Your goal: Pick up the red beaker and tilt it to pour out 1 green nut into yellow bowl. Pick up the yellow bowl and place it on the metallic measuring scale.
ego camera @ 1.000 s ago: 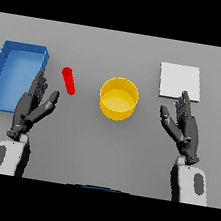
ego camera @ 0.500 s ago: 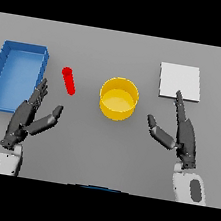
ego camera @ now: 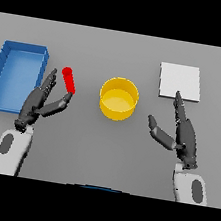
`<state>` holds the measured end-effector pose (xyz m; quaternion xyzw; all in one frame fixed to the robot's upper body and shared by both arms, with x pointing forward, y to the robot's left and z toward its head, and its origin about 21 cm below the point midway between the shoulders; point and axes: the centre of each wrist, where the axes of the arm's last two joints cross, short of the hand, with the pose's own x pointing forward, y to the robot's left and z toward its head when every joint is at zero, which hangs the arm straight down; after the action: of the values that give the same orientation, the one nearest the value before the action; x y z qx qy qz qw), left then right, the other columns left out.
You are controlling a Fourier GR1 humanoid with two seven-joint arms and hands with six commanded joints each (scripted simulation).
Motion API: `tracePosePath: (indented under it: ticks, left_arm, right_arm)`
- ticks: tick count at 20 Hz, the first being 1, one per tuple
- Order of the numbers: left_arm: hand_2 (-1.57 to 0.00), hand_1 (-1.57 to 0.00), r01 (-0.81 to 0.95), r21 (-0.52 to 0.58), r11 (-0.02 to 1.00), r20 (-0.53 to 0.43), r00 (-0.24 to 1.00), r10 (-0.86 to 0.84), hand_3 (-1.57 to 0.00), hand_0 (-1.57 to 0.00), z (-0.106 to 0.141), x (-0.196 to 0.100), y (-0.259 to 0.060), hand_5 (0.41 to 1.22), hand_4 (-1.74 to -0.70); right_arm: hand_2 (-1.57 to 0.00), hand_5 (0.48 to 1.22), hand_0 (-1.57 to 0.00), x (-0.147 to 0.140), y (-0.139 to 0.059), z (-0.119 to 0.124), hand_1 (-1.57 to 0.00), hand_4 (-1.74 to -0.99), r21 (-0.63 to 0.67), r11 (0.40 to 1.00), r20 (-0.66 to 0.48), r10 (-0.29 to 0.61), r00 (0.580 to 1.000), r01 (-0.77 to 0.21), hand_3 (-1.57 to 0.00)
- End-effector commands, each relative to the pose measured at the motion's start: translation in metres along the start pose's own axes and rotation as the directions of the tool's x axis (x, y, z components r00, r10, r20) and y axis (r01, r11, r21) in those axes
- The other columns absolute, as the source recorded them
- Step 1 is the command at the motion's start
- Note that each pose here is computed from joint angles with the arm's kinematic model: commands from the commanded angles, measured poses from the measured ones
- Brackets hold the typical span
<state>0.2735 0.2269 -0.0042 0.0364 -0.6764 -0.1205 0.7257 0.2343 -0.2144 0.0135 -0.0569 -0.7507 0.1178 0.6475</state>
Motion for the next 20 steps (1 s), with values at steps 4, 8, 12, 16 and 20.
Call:
tracePosePath:
  ticks: [4, 8, 12, 16, 20]
  left_arm:
    - [0.00, 0.00, 0.008, -0.022, 1.000, 0.016, 1.000, -0.008, 0.00, 0.00, -0.028, -0.003, 0.001, 0.637, -1.18]
    - [0.00, 0.00, 0.042, -0.038, 0.998, 0.030, 0.999, -0.041, 0.00, 0.00, -0.045, 0.000, -0.005, 0.654, -1.20]
    - [0.00, 0.00, 0.072, -0.029, 0.997, 0.001, 0.997, -0.072, 0.00, 0.00, -0.064, 0.002, -0.011, 0.664, -1.20]
    - [0.00, 0.00, 0.067, -0.021, 0.997, 0.005, 0.998, -0.067, 0.00, 0.00, -0.077, -0.002, -0.014, 0.678, -1.22]
    - [0.00, 0.00, -0.024, -0.005, 1.000, 0.056, 0.998, 0.024, 0.00, 0.00, -0.086, -0.005, -0.019, 0.708, -1.29]
  right_arm:
    - [0.00, 0.625, 0.00, -0.002, 0.000, 0.001, 0.00, -1.227, 0.003, 1.000, 0.007, -0.004, 1.000, 0.004, 0.00]
    - [0.00, 0.628, 0.00, -0.001, -0.001, 0.002, 0.00, -1.229, -0.001, 1.000, 0.006, -0.010, 1.000, 0.010, 0.00]
    - [0.00, 0.634, 0.00, -0.001, 0.000, 0.003, 0.00, -1.233, 0.002, 1.000, 0.005, -0.007, 1.000, 0.007, 0.00]
    - [0.00, 0.641, 0.00, -0.001, -0.008, 0.003, 0.00, -1.241, -0.008, 1.000, -0.003, -0.003, 1.000, 0.003, 0.00]
    - [0.00, 0.645, 0.00, 0.001, -0.002, 0.004, 0.00, -1.246, -0.009, 1.000, -0.006, -0.013, 1.000, 0.013, 0.00]
